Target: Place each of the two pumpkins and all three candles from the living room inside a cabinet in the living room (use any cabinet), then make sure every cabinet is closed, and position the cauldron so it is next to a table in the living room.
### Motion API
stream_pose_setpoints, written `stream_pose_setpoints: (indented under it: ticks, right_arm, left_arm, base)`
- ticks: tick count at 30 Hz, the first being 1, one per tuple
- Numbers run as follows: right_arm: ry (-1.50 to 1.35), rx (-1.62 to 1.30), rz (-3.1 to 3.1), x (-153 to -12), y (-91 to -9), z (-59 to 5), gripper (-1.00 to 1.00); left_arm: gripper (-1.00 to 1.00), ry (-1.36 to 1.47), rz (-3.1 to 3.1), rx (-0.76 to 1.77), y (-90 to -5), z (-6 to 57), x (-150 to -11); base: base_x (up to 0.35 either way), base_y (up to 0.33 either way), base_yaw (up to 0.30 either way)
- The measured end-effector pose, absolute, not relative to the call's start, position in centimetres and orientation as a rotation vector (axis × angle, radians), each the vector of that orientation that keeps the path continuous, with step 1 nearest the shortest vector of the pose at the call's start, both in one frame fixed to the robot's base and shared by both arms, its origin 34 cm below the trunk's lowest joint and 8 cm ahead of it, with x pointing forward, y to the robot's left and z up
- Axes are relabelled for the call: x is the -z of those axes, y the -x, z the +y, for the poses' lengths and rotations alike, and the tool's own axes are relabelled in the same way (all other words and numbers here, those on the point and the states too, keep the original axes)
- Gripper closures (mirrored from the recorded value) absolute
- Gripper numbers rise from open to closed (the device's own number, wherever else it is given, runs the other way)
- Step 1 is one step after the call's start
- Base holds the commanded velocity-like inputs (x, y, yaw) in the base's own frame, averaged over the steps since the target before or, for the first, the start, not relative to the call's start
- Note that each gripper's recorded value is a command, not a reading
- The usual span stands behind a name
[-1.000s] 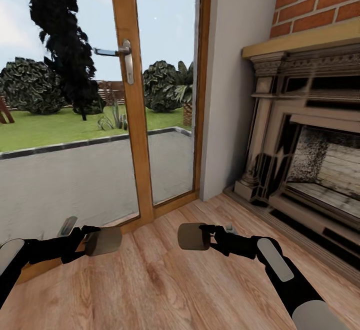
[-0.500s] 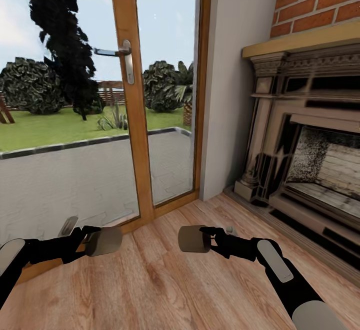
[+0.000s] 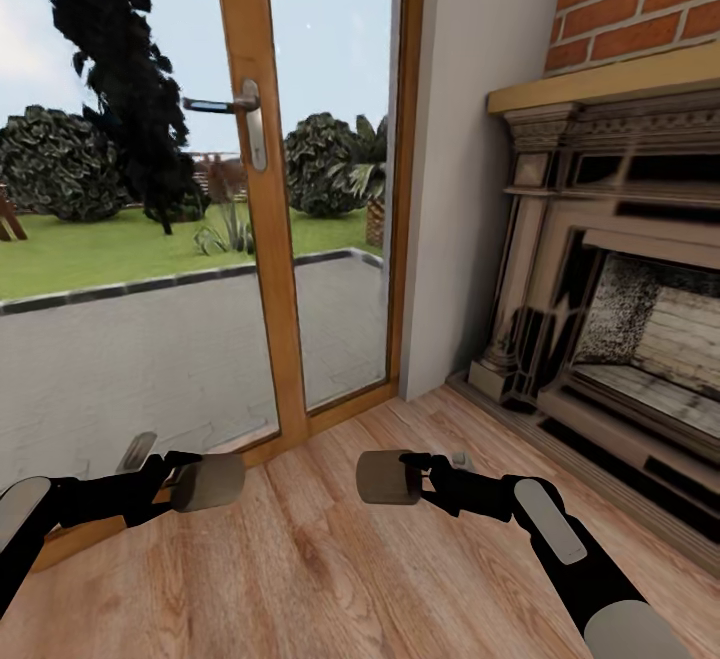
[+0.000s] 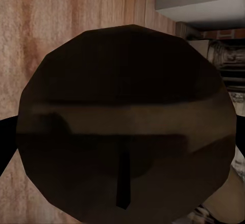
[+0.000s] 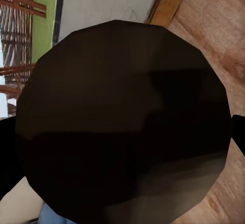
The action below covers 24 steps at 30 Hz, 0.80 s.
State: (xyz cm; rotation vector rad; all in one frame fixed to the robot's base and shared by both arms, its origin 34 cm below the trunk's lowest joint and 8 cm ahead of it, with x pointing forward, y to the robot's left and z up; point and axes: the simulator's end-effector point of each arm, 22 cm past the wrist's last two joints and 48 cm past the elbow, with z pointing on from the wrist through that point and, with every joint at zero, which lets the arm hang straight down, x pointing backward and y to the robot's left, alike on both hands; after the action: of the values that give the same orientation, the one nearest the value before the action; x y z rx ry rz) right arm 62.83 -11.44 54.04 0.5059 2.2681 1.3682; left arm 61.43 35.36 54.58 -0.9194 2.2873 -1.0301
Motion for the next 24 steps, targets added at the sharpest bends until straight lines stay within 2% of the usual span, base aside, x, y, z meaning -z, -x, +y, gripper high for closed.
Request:
stream_pose_setpoints:
  ticks: [24]
  right_arm:
    - [-0.551,-1.367,2.306,-56.8,-64.0,-11.6,1.0]
  left_arm:
    - [1.0,0.939,2.333,1.018,-62.5,35.0,-57.6]
  base:
    - [0.0,0.0,0.0]
